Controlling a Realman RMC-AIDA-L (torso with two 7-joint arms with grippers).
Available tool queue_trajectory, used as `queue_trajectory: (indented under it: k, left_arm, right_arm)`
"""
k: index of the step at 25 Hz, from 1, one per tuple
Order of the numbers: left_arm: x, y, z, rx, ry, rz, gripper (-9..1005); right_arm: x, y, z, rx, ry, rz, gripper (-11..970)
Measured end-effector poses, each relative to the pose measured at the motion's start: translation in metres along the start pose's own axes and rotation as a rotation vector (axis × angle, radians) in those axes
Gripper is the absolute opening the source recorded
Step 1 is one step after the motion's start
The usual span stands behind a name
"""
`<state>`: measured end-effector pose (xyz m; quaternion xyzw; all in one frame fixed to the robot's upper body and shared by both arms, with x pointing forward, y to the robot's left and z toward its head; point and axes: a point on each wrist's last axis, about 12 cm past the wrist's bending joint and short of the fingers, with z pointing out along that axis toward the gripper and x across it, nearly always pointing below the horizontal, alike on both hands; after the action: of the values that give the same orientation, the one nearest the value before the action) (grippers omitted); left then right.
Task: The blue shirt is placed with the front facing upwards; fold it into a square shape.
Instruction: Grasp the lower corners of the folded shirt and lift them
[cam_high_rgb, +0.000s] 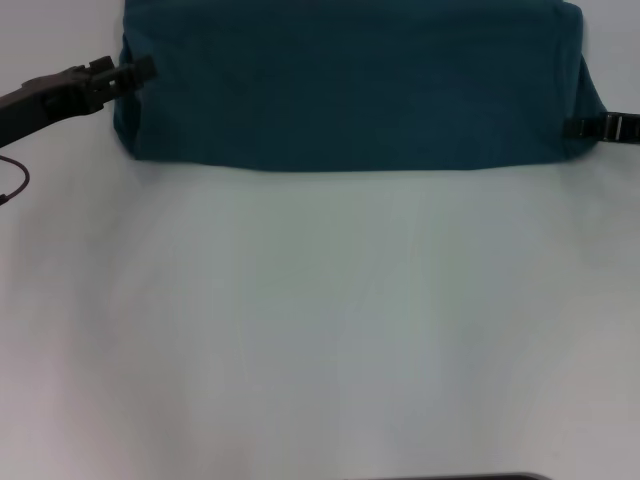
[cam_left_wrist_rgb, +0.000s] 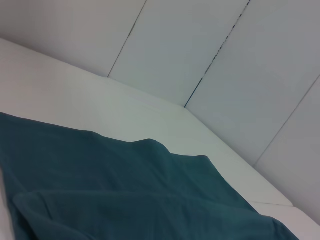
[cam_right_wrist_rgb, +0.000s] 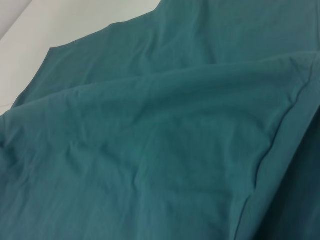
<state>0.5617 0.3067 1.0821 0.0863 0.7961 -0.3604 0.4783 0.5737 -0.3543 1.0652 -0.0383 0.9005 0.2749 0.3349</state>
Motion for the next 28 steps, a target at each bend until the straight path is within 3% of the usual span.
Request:
queue_trajectory:
  k: [2, 7, 28]
  left_arm:
    - [0.001, 0.0, 0.0, -0.002, 0.002, 0.0, 767]
    - [0.003, 0.001, -0.001, -0.009, 0.006, -0.005, 766]
    - [0.035, 0.013, 0.013, -0.142, 0.09, 0.098, 766]
  right_arm:
    - [0.0, 0.0, 0.0, 0.001, 0.0, 0.001, 257]
    - [0.002, -0.003, -0.002, 0.01, -0.003, 0.006, 39]
    - [0.002, -0.003, -0.003, 0.008, -0.004, 0.009, 19]
